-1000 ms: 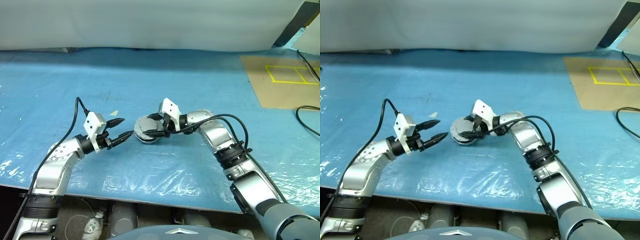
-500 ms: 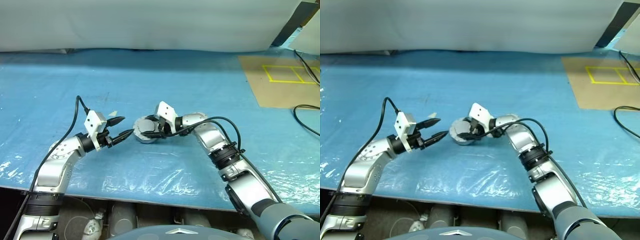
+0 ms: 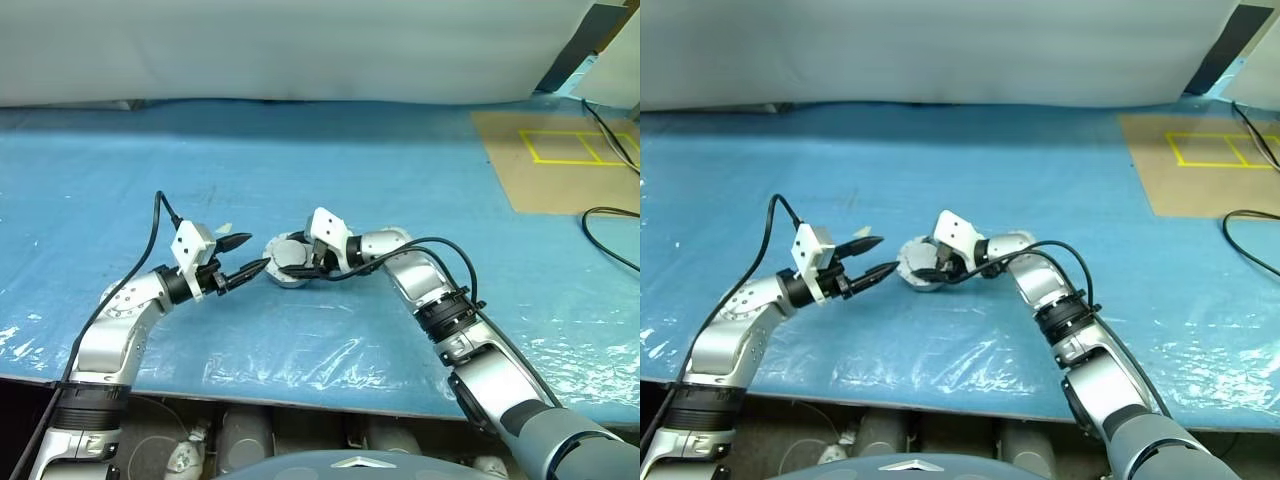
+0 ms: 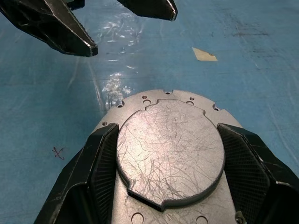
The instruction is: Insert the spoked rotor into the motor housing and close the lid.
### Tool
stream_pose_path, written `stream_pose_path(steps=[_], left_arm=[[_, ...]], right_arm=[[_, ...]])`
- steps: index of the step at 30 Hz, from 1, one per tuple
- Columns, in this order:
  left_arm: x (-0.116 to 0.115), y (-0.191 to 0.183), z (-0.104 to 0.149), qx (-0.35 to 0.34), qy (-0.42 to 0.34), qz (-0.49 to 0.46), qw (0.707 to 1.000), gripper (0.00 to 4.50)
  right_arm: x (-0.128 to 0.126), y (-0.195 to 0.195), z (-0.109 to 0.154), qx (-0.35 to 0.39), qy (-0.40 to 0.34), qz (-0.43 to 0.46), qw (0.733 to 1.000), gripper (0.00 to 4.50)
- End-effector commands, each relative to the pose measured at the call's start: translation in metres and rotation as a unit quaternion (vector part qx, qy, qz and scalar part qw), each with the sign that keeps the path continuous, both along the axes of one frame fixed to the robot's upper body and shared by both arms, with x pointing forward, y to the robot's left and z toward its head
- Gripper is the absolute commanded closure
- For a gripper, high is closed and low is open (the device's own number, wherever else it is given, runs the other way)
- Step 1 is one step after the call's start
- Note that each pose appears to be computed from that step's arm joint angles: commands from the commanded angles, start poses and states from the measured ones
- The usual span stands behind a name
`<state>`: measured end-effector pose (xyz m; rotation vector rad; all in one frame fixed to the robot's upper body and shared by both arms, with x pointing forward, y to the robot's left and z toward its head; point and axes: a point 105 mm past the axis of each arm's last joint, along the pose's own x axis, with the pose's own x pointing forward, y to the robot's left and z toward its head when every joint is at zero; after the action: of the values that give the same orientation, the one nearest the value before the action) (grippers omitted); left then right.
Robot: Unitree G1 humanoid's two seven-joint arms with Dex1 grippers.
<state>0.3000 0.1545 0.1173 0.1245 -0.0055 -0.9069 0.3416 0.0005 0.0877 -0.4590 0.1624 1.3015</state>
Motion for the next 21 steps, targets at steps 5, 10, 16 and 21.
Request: stream_pose_path(steps=[5,10,16,21], left_arm=[[0.002,-0.006,0.008,-0.003,-0.018,-0.008,1.000,1.21],[0.002,-0.008,0.002,0.003,0.000,-0.008,1.000,1.21],[0.006,-0.009,-0.012,0.011,0.023,-0.011,1.000,1.21],[0.007,-0.013,-0.010,-0.003,0.022,-0.029,0.999,1.85]], right_arm=[[0.005,-0.016,-0.047,-0.079,0.049,-0.048,0.995,1.53],[-0.008,-0.015,-0.043,-0.063,0.074,-0.017,0.995,1.53],[-0.007,-0.017,-0.037,-0.043,0.090,-0.026,0.995,1.53],[-0.007,-0.018,-0.033,-0.036,0.087,-0.029,0.995,1.53]])
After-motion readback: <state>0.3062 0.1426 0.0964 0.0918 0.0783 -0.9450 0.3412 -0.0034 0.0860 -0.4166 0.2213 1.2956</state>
